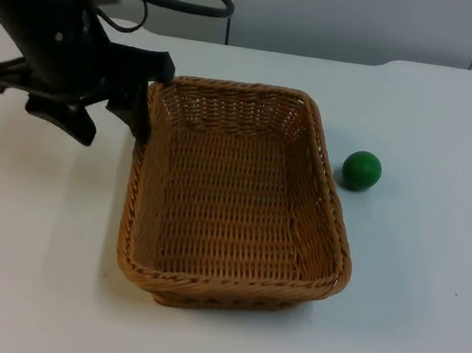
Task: Pick up the basket with the left hand and place the ball into the basket with the right hand.
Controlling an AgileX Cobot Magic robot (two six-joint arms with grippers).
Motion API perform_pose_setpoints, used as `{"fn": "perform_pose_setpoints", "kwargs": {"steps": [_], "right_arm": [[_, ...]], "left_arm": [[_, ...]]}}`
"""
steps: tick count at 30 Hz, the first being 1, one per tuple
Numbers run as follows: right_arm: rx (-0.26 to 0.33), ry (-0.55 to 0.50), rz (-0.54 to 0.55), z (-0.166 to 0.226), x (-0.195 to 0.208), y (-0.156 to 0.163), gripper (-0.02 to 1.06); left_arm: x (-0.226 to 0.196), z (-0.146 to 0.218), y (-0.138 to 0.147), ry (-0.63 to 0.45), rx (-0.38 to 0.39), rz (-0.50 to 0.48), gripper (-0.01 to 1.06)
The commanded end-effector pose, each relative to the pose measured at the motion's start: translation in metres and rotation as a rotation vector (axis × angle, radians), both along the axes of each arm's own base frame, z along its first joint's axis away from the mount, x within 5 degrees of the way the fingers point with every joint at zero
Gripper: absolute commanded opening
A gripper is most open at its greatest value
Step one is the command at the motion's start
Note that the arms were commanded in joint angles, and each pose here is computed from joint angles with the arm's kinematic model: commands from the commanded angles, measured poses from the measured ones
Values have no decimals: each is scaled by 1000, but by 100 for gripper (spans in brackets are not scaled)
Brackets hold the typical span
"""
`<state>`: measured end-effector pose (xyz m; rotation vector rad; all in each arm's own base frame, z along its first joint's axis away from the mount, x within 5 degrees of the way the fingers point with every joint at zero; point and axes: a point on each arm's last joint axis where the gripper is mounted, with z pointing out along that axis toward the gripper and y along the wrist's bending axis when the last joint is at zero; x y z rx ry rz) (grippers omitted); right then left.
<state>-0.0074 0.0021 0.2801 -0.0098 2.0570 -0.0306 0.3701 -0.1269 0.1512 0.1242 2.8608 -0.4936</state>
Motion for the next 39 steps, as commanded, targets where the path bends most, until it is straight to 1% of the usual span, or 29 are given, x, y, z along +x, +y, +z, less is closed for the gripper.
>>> {"fn": "perform_pose_setpoints", "kwargs": {"steps": [1,7,13,20,26,27,28,29,30,31,33,39], "right_arm": [[3,-6,0,-1,1,0,0],[3,-6,0,-1,1,0,0],[3,-6,0,-1,1,0,0],[3,-6,0,-1,1,0,0],[3,-6,0,-1,1,0,0],[3,-6,0,-1,1,0,0],[3,-6,0,-1,1,0,0],[3,-6,0,-1,1,0,0],[3,-6,0,-1,1,0,0],[3,-6,0,-1,1,0,0],[3,-6,0,-1,1,0,0],[3,-6,0,-1,1,0,0]], "left_arm": [[1,-5,-8,24,-44,-12,60],[4,-12,-8,33,-44,-4,60],[6,-17,-11,35,-68,5,60],[8,-34,-11,51,-64,11,60],[12,-41,-11,28,-61,32,59],[13,-42,-11,21,-59,37,57],[14,-41,-11,16,-64,46,52],[15,-41,-11,8,-65,51,43],[16,-41,-11,-5,-63,57,23],[16,-41,-11,-5,-63,57,23],[17,-41,-10,-22,-59,60,0],[19,-41,-9,-32,-64,87,0]]}}
